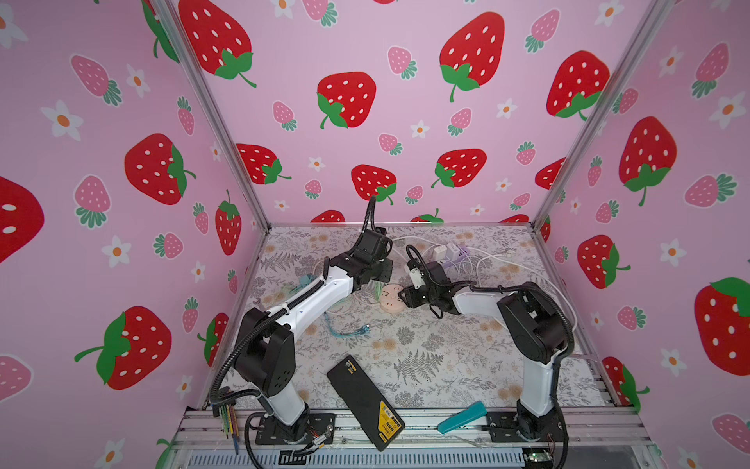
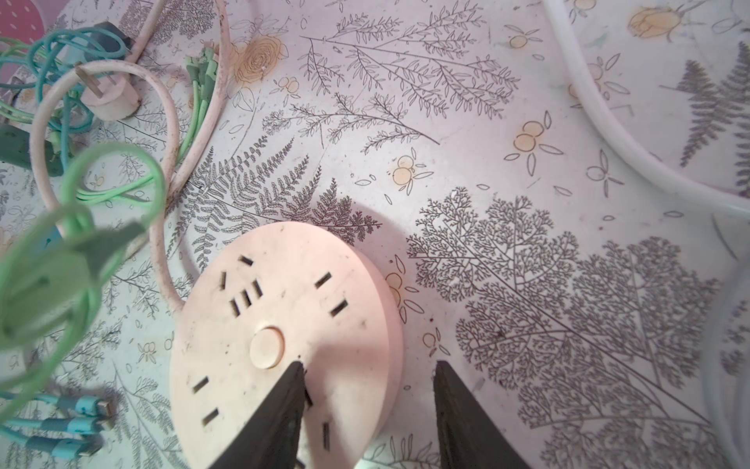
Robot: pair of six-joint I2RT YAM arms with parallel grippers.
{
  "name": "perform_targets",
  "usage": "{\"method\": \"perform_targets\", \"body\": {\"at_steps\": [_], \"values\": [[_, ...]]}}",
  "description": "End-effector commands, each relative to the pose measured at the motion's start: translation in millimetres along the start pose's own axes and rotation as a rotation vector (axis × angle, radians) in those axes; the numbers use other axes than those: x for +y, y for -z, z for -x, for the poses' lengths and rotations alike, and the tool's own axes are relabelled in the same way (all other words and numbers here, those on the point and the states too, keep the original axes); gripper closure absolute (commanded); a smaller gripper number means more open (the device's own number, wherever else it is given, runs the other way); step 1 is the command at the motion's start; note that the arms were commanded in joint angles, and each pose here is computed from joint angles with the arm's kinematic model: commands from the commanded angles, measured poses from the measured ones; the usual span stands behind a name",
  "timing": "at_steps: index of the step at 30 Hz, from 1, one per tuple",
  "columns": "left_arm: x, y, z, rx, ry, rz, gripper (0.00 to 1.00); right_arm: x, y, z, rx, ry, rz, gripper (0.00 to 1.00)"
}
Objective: Pull the plug off the socket
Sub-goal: 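Lift the mint charger away and carry it aside with the left gripper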
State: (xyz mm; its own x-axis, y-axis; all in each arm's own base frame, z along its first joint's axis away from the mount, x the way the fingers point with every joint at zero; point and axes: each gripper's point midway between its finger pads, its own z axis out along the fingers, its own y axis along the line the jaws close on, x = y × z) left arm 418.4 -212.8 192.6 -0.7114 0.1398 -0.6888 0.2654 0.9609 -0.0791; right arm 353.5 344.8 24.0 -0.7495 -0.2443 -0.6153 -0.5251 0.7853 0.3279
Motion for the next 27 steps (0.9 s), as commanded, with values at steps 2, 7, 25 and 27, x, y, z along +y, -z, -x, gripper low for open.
{"method": "perform_targets", "body": {"at_steps": [2, 7, 25, 27], "values": [[25.6, 3.6, 21.3, 0.001, 0.047, -0.041, 0.90, -71.0, -2.6, -155.4, 0.472, -0.022, -0.267, 0.47], [44.9, -25.7, 14.2, 0.083, 0.135, -0.141, 0.91, -69.6, -2.0, -151.5, 0.458, -0.024, -0.263, 0.47], [137.6, -105.1, -25.5, 0.246, 0.435, -0.175, 0.87, -61.4, 6.5, -132.0, 0.382, -0.018, -0.242, 0.47], [146.2, -109.1, -29.1, 0.261, 0.450, -0.164, 0.85, -59.9, 7.3, -130.1, 0.374, -0.017, -0.239, 0.47]]}}
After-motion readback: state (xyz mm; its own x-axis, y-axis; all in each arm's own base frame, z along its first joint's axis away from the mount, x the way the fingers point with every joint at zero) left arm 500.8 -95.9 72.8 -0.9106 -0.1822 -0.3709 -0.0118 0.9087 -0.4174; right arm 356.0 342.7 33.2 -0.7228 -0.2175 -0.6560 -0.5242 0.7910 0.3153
